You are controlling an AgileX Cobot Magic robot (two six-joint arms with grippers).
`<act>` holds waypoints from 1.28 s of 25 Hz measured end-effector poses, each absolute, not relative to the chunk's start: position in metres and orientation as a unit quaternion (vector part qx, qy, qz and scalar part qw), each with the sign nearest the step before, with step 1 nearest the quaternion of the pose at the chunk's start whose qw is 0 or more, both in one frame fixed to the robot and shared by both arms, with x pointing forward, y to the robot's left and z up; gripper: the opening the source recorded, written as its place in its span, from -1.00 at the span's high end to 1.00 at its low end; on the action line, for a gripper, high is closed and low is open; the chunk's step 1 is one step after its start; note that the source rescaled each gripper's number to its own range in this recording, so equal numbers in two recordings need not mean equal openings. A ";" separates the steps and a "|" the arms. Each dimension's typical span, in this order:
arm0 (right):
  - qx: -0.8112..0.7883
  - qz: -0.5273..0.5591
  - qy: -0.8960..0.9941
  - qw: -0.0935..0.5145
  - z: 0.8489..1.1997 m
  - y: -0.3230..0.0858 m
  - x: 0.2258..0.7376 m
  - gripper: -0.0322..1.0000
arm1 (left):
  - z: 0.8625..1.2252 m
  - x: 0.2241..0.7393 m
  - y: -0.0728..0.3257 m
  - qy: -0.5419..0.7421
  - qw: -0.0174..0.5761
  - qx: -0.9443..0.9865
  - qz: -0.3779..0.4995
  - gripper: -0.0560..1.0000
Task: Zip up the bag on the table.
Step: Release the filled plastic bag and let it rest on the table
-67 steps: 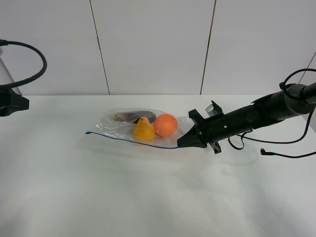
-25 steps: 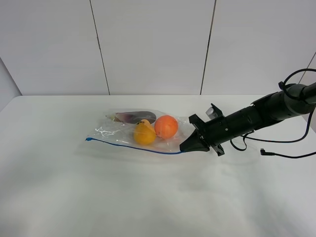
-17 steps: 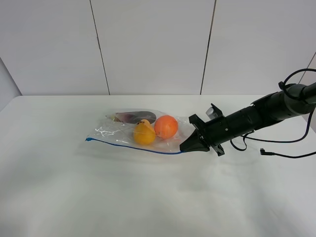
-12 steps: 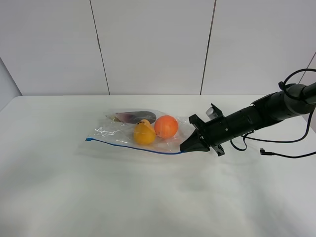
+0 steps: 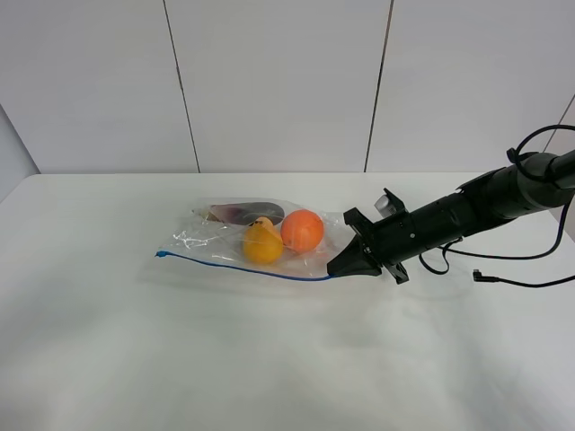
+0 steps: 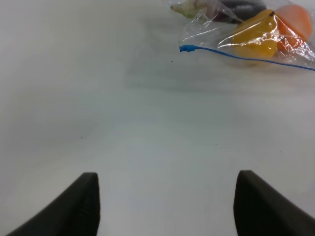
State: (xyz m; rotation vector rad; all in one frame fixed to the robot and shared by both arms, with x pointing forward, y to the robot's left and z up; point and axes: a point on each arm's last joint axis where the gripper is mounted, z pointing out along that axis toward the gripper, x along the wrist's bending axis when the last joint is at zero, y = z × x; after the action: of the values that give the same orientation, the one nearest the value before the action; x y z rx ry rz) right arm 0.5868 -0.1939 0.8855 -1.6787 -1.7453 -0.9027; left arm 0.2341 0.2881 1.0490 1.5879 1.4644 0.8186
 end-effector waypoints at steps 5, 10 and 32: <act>-0.624 -0.336 -0.649 0.275 0.886 -0.194 0.587 0.94 | 1.049 0.234 0.288 0.580 0.404 0.629 0.324 -0.69; -0.624 -0.336 -0.649 0.275 0.886 -0.194 0.587 0.93 | 1.049 0.234 0.288 0.580 0.404 0.629 0.324 -0.69; -0.578 -0.333 -0.705 0.243 0.919 -0.200 0.597 -0.99 | 1.049 0.234 0.288 0.580 0.404 0.629 0.324 -0.69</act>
State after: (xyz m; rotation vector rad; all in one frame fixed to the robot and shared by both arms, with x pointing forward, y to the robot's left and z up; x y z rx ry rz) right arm 0.5965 -0.1996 0.9185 -1.5783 -1.9259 -0.9087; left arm 0.2341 0.2881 1.0491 1.5874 1.4640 0.8191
